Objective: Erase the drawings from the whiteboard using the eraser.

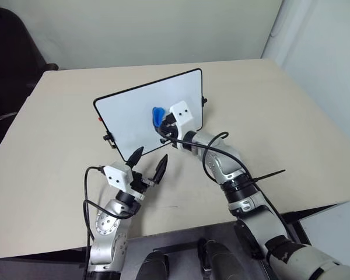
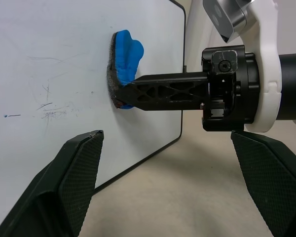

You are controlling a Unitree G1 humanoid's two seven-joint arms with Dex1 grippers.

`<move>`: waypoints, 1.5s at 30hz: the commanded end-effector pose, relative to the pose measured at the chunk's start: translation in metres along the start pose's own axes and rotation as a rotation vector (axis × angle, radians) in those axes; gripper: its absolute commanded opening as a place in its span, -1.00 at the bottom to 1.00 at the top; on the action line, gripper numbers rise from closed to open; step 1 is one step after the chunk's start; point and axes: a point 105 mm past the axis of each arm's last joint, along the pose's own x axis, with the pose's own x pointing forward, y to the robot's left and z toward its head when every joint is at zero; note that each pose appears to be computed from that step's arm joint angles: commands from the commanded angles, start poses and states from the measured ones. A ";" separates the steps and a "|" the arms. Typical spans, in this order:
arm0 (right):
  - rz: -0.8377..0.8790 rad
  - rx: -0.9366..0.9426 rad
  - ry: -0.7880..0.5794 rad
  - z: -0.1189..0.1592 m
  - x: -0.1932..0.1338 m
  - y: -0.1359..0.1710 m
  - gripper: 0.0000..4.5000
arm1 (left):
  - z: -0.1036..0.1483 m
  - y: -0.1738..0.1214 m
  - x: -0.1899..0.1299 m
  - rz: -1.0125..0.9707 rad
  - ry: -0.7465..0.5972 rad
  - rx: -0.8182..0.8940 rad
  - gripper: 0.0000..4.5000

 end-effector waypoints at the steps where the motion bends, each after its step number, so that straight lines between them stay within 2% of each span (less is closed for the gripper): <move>1: 0.063 -0.019 -0.058 0.023 0.006 0.019 -0.89 | 0.010 -0.003 0.000 -0.006 -0.037 0.025 1.00; 13: -0.284 0.088 -0.020 0.008 -0.018 -0.078 -0.89 | 0.010 -0.002 -0.001 -0.010 -0.033 0.021 1.00; 19: -0.320 0.087 0.005 0.001 -0.023 -0.087 -0.89 | 0.010 -0.005 -0.001 -0.017 -0.033 0.014 1.00; 23: -0.297 0.082 0.015 0.000 -0.023 -0.081 -0.89 | 0.009 -0.007 -0.001 -0.021 -0.033 0.009 1.00; 37: 0.007 0.011 0.003 0.020 0.009 0.012 -0.89 | 0.007 -0.012 0.001 -0.026 -0.033 -0.003 1.00; 45: 0.057 -0.002 0.000 0.019 0.012 0.027 -0.89 | 0.008 -0.010 0.000 -0.017 -0.037 0.002 1.00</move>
